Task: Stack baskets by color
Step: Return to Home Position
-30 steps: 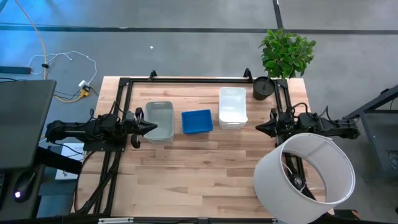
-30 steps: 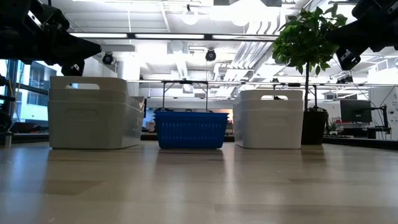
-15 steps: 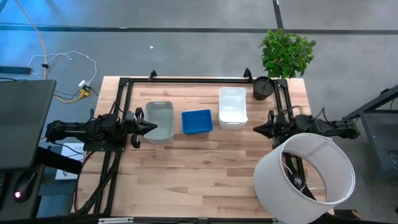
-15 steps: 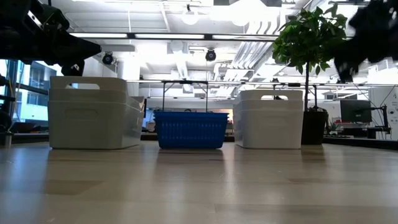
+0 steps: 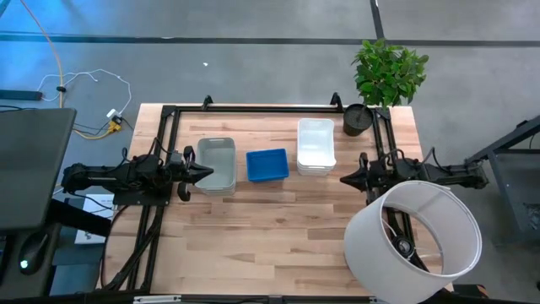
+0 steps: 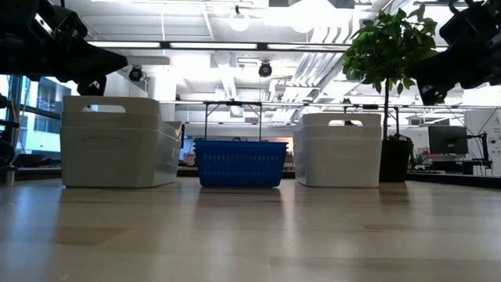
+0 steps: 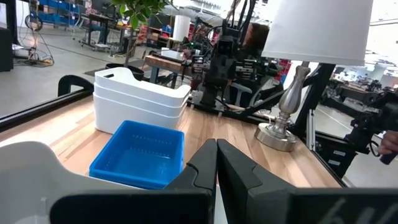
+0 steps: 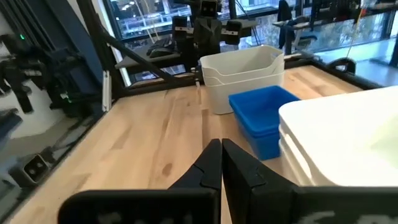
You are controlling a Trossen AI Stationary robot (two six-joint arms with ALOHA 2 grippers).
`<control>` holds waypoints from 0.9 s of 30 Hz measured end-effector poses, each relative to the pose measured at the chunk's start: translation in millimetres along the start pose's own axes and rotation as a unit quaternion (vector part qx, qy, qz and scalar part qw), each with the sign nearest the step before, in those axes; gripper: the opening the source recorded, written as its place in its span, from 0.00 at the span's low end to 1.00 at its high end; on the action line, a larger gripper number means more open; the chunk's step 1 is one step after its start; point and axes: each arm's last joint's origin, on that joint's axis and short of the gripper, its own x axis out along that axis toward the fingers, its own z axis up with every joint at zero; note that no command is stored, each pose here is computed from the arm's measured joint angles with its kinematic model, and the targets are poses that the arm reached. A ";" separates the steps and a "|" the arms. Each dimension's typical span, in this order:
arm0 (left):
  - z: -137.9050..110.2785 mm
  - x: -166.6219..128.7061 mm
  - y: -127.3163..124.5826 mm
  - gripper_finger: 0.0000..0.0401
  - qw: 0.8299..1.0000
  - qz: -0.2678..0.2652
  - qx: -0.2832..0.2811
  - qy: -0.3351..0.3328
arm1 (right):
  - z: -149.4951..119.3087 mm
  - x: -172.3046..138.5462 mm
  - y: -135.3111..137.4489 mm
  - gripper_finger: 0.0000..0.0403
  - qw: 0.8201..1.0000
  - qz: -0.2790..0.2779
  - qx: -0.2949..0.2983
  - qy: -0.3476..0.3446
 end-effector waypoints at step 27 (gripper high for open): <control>0.0 0.0 0.0 0.00 1.000 0.000 0.000 0.000 | -0.6 0.2 0.5 0.00 1.000 0.008 -0.005 0.004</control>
